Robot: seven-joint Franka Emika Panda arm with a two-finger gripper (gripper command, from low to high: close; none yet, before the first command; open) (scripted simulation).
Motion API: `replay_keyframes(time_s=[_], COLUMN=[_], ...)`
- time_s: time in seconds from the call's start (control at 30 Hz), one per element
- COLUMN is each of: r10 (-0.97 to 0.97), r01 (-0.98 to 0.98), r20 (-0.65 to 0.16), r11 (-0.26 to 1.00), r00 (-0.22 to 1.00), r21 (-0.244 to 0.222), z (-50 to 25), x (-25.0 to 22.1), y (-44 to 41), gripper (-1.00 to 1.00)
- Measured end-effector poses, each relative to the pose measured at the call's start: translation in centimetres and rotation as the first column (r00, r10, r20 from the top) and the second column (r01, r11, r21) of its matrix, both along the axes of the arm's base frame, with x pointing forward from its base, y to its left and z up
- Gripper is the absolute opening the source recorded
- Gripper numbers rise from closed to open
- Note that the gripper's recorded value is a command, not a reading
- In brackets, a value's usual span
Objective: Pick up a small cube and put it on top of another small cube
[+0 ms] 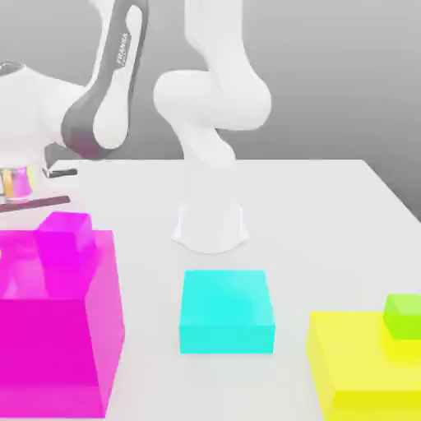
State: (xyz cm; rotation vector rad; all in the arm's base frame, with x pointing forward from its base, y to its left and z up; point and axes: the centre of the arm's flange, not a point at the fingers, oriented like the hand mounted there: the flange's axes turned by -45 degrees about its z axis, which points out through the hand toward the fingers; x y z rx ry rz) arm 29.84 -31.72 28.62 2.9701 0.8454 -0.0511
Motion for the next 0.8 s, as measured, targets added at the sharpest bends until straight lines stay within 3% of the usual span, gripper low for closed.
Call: replay_keyframes(time_s=[0.17, 0.3, 0.63, 0.77, 0.8], r10=[0.212, 0.401, 0.812, 0.856, 0.857], r01=[-0.212, -0.402, -0.811, -0.855, -0.856], r20=[-0.028, -0.037, -0.018, 0.011, 0.013], r11=[0.977, 0.916, 0.583, 0.516, 0.513], r00=[0.977, 0.915, 0.583, 0.517, 0.515], r21=[-0.018, -0.002, 0.048, 0.062, 0.062], z=[5.3, 8.8, 17.3, 12.9, 11.5], x=[1.6, 4.1, 10.9, 12.8, 12.8], y=[-2.9, -3.2, -0.7, 1.0, 1.1], gripper=[-1.0, -1.0, -1.0, -1.0, 1.0])
